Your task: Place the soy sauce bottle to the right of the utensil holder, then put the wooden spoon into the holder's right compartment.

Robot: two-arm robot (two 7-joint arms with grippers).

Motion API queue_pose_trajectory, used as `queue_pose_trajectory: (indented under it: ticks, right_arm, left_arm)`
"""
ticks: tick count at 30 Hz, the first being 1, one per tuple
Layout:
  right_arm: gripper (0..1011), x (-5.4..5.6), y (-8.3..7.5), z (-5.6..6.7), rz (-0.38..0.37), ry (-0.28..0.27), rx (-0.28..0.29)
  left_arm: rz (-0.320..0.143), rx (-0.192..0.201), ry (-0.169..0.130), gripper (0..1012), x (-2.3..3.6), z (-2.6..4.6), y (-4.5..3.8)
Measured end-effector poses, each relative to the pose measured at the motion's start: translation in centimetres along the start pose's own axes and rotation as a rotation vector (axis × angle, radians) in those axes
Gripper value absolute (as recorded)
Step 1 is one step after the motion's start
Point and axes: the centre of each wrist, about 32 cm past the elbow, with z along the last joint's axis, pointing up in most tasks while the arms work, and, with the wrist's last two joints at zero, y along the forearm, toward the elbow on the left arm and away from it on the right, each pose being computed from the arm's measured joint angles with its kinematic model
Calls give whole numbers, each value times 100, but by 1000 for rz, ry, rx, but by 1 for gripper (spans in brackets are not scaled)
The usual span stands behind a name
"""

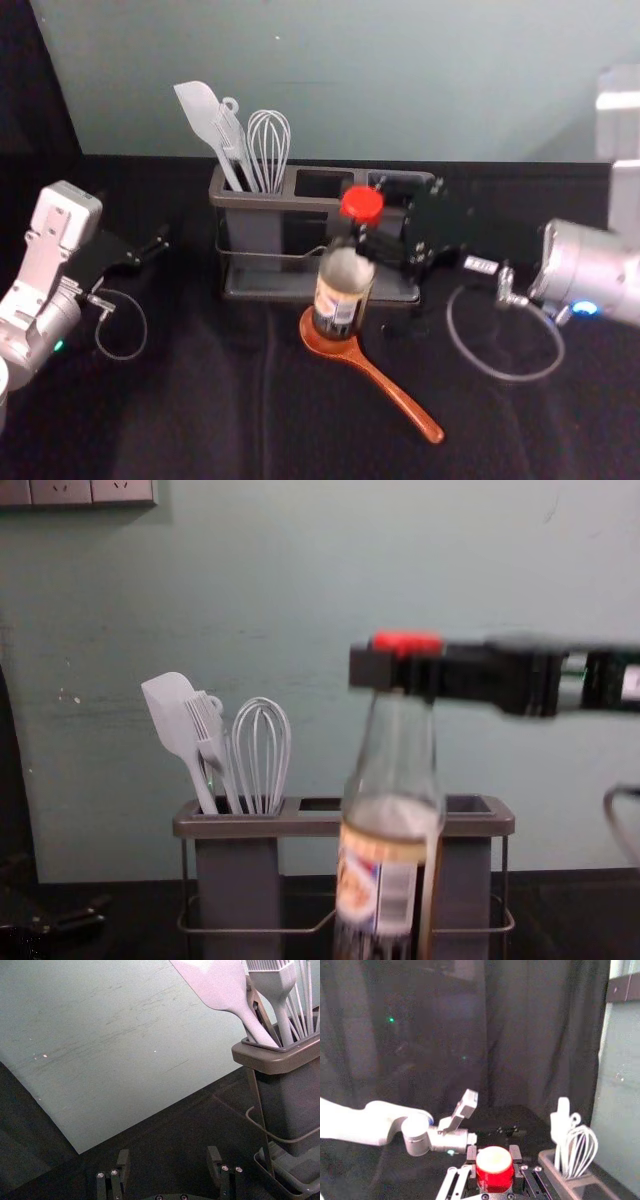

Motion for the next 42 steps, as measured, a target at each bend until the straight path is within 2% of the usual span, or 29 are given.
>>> queue_pose_trajectory:
  ticks: [7,12,16,24,28,32,37,42]
  right_arm:
    - [392,43,-60,338,-15,-56,8]
    - [392,74,-92,492,-31,-86,17]
    - [392,156,-110,581,-54,-106,18]
    - [392,382,-153,659,-116,-121,22]
    - [392,433,-179,690,-130,-130,24]
    - [392,447,-237,705,-148,-134,22]
    - [392,408,-354,699,-170,-133,23]
    - [392,347,-540,696,-208,-133,18]
  left_arm:
    - [0,0,0,1005,0,0,0]
    - [0,0,0,1005,-1,0,0]
    - [0,0,0,1005,0,0,0]
    - [0,0,0,1005,0,0,0]
    - [0,0,0,1005,0,0,0]
    - [0,0,0,1005,0,0,0]
    - [0,0,0,1005,0,0,0]
    - [0,0,0,1005,0,0,0]
